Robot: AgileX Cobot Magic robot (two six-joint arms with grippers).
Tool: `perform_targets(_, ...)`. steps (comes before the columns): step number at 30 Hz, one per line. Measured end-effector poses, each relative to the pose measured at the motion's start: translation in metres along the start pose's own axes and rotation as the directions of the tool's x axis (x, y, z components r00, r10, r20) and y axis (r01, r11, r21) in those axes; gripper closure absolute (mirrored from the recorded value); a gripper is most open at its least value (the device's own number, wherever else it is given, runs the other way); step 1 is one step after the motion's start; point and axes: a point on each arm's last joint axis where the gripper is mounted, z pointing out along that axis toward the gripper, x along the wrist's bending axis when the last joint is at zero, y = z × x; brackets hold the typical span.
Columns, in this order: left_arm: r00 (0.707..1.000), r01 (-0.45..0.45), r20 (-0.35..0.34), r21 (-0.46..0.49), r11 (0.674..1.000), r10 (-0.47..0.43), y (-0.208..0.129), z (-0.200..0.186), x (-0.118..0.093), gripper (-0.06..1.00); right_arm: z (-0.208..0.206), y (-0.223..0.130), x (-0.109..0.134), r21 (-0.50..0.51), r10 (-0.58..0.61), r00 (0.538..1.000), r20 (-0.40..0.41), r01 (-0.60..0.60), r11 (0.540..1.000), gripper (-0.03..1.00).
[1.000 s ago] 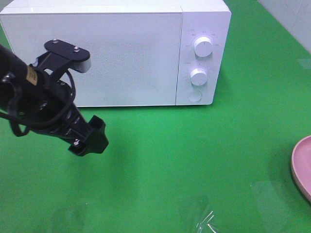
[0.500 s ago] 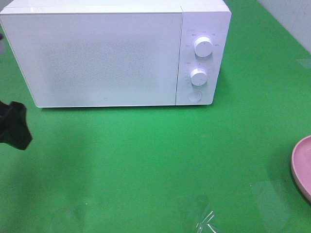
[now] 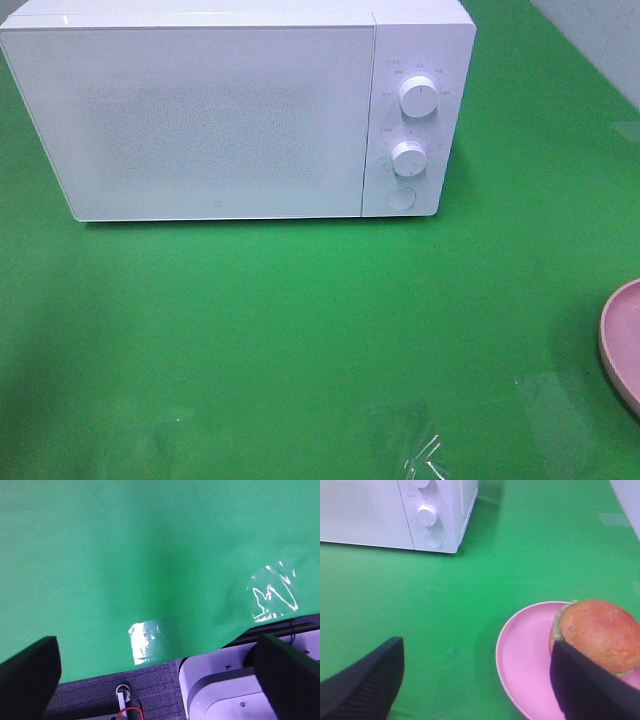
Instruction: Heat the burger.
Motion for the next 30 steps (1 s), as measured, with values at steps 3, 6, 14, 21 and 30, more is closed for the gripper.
perform_targets(3,1.000,-0.004,-0.007,-0.019,1.000,0.004,-0.012,-0.002,0.000,-0.02,0.000,0.000,0.000,0.000,0.000,1.000,0.000,0.000,1.000,0.21)
perform_targets(6,1.000,-0.010,-0.018,-0.052,0.999,0.009,-0.036,-0.003,0.001,-0.02,0.000,0.000,0.000,0.000,0.000,1.000,0.000,0.000,1.000,0.21)
perform_targets(14,1.000,-0.017,-0.023,-0.196,0.980,0.013,-0.071,-0.014,0.000,-0.02,0.000,0.000,0.000,0.000,0.000,1.000,0.000,0.000,1.000,0.21)
perform_targets(21,0.999,-0.024,-0.030,-0.400,0.916,0.013,-0.095,-0.036,-0.001,-0.02,0.000,0.000,0.000,0.000,0.000,1.000,0.000,0.000,1.000,0.21)
perform_targets(30,0.995,0.016,-0.064,-0.625,0.780,-0.071,-0.131,-0.057,-0.001,-0.02,0.000,0.000,0.000,0.000,0.000,1.000,0.000,0.000,1.000,0.21)
